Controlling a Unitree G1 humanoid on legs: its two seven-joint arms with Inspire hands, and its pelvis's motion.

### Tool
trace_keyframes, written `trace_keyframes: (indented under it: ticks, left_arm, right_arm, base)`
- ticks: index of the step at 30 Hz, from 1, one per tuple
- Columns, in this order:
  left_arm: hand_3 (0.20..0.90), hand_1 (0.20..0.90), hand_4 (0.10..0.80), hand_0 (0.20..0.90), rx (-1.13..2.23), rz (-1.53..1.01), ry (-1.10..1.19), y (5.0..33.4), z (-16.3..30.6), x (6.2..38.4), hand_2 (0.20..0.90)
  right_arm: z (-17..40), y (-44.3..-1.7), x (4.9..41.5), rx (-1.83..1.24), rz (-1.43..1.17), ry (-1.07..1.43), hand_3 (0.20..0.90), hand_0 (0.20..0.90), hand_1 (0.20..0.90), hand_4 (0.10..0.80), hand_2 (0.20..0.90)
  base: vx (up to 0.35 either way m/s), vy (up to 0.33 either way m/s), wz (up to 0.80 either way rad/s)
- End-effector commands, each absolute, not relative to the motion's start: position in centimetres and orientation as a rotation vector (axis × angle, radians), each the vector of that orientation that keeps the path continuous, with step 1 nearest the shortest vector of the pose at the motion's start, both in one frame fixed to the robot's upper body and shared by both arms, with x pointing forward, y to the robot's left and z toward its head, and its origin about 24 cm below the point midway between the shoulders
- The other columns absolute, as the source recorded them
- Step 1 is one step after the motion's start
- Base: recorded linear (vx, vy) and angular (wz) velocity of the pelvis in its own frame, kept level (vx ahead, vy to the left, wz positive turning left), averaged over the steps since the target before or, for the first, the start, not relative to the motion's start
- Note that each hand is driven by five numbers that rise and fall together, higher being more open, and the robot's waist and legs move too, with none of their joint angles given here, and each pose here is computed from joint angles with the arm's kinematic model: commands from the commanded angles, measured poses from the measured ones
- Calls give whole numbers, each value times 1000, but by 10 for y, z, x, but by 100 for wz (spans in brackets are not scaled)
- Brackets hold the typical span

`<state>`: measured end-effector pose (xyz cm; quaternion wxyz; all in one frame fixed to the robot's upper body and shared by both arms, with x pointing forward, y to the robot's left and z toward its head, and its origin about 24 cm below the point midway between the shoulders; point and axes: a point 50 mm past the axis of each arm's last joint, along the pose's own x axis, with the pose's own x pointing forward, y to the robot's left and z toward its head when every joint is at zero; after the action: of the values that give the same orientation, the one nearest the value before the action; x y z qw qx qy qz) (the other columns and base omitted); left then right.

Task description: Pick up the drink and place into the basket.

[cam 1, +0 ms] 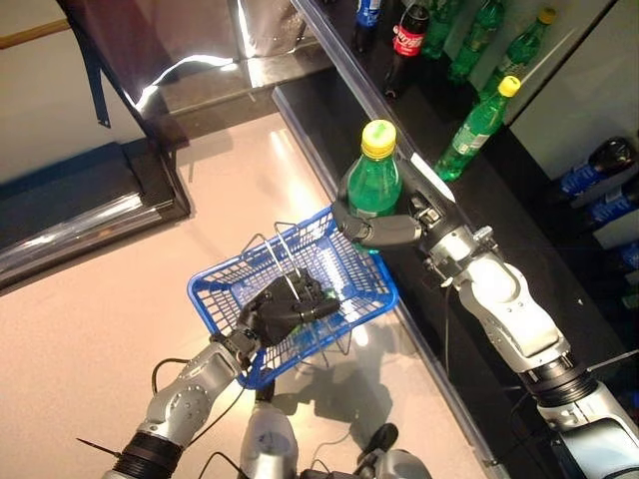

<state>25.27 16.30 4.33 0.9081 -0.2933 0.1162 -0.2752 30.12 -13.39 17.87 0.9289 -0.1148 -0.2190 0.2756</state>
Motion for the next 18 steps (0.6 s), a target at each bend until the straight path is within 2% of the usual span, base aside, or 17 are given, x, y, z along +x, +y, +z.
trace_keyframes:
  ticks: [1,18]
  left_arm:
    - [200,300,100,300,-792,-1100,-313,101,156,240,300]
    - [200,300,100,300,-770,-1246,-415,98,179,223,300]
  right_arm:
    - [191,-110,284,-63,655,-595,200,300,300,100,300]
    - [137,-102,283,-22,663,-389,200,300,300,100,300]
  base:
    - [0,0,0]
    - [0,0,0]
